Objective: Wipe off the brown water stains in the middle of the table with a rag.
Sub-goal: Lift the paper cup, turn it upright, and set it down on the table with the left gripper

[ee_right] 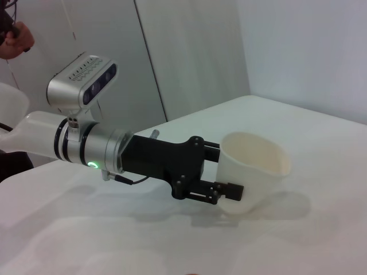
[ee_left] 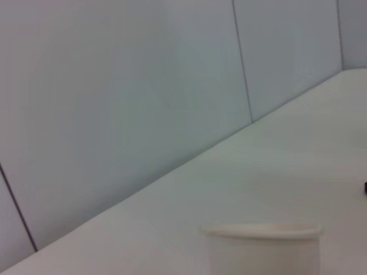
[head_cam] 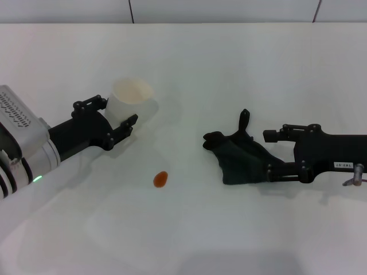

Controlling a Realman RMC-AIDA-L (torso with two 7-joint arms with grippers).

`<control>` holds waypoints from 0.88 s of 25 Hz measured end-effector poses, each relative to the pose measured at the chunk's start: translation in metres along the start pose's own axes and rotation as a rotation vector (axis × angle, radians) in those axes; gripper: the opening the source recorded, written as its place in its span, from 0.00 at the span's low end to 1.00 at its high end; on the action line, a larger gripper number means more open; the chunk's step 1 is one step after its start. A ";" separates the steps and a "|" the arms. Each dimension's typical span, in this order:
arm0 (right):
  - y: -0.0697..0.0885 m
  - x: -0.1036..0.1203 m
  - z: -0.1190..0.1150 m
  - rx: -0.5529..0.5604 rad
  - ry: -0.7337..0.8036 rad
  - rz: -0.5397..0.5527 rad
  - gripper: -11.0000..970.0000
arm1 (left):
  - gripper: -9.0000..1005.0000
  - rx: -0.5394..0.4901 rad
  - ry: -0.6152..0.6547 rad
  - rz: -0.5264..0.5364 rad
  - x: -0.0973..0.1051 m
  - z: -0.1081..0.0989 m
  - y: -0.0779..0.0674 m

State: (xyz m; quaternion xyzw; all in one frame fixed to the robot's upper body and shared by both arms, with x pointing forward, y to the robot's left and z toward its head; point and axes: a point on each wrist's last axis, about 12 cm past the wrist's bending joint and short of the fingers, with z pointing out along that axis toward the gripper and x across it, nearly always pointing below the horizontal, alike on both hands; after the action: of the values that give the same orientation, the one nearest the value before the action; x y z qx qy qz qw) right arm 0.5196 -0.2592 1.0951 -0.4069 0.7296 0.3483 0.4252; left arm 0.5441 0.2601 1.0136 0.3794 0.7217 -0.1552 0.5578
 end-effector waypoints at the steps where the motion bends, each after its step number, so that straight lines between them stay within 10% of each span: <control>1: 0.000 0.000 0.000 0.000 0.000 0.000 0.81 | 0.58 -0.002 0.005 0.000 0.000 0.000 0.000; 22: 0.001 -0.001 0.000 -0.006 -0.004 0.005 0.81 | 0.66 0.042 0.013 0.005 0.003 -0.002 -0.007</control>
State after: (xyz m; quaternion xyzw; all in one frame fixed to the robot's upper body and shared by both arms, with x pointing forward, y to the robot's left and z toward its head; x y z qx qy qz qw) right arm 0.5186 -0.2586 1.0958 -0.4056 0.7287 0.3525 0.4246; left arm 0.5373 0.2583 1.0098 0.3936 0.7210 -0.1665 0.5454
